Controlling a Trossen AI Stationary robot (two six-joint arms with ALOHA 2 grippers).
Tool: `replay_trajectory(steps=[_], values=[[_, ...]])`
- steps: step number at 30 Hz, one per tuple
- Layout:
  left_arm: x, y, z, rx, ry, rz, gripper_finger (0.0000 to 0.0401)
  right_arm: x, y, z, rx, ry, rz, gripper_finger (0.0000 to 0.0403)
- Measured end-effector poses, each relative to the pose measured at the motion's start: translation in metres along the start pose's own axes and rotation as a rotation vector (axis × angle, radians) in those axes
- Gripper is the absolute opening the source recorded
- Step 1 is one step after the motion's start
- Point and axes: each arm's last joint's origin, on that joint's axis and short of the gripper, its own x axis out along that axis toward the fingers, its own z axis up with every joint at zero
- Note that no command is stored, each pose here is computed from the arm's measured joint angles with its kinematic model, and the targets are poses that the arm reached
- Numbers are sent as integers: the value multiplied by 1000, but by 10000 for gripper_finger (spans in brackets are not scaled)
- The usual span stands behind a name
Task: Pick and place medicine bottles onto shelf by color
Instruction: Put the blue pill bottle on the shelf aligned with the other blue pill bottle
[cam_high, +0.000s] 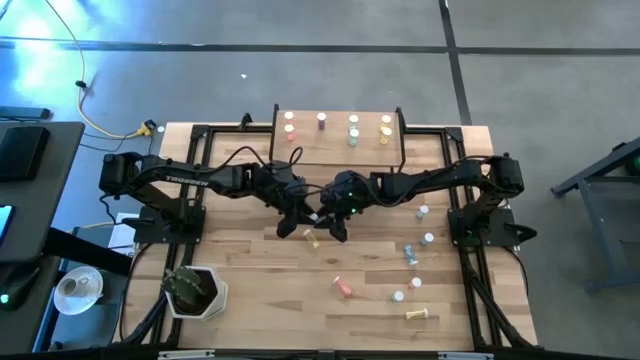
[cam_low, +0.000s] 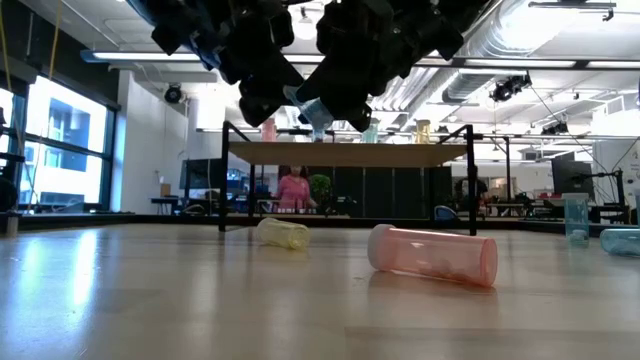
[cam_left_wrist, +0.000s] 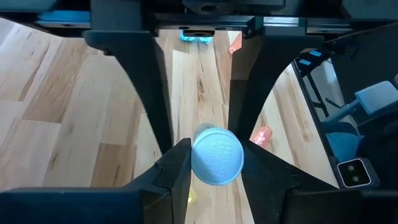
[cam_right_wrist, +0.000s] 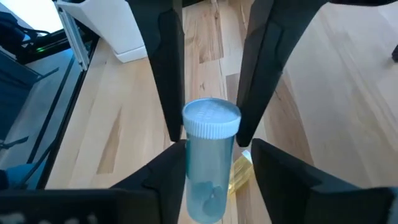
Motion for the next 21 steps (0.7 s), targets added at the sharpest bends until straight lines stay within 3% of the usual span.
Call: replay_trajectory(steps=[15, 21], values=[[-1, 3, 0, -6, -3, 26, 113, -43, 6, 14, -24, -12, 53, 190], [-8, 13, 10, -29, -27, 69, 113, -70, 13, 18, -84, -21, -19, 190]])
